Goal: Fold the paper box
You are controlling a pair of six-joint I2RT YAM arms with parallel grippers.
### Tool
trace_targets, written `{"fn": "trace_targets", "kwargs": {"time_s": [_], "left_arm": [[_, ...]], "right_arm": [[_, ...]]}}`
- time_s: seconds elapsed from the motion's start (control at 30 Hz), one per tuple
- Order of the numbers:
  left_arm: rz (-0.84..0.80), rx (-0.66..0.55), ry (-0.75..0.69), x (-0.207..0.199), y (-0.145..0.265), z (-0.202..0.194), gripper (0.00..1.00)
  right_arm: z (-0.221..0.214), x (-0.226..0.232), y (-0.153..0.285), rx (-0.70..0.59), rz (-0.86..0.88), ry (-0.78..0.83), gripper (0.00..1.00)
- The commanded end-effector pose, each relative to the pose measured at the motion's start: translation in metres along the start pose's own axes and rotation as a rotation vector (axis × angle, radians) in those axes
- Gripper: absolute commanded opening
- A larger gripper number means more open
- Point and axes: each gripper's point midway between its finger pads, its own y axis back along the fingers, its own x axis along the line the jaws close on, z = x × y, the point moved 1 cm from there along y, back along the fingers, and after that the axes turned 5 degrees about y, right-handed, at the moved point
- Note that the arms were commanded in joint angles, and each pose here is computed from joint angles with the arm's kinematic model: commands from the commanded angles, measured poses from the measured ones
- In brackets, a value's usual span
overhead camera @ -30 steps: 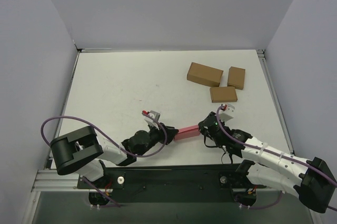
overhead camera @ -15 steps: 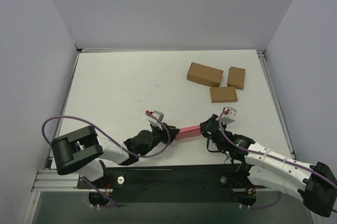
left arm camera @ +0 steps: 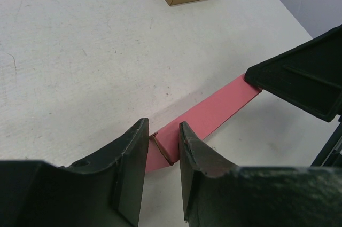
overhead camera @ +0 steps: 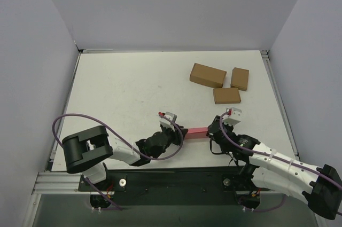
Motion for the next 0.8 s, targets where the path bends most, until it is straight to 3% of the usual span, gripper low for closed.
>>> {"fn": "trace_targets", "kwargs": {"time_s": [0.0, 0.23, 0.77], "left_arm": [[0.303, 0.492, -0.359, 0.116, 0.063, -0.112, 0.37], [0.296, 0.495, -0.358, 0.114, 0.062, -0.112, 0.38], [0.286, 0.486, -0.355, 0.110, 0.060, -0.108, 0.38]], "right_arm": [[-0.030, -0.032, 0.010, 0.204, -0.084, 0.132, 0.32], [-0.012, -0.023, 0.016, 0.227, -0.003, 0.029, 0.38], [-0.012, -0.023, 0.023, 0.247, 0.012, -0.005, 0.36]]}}
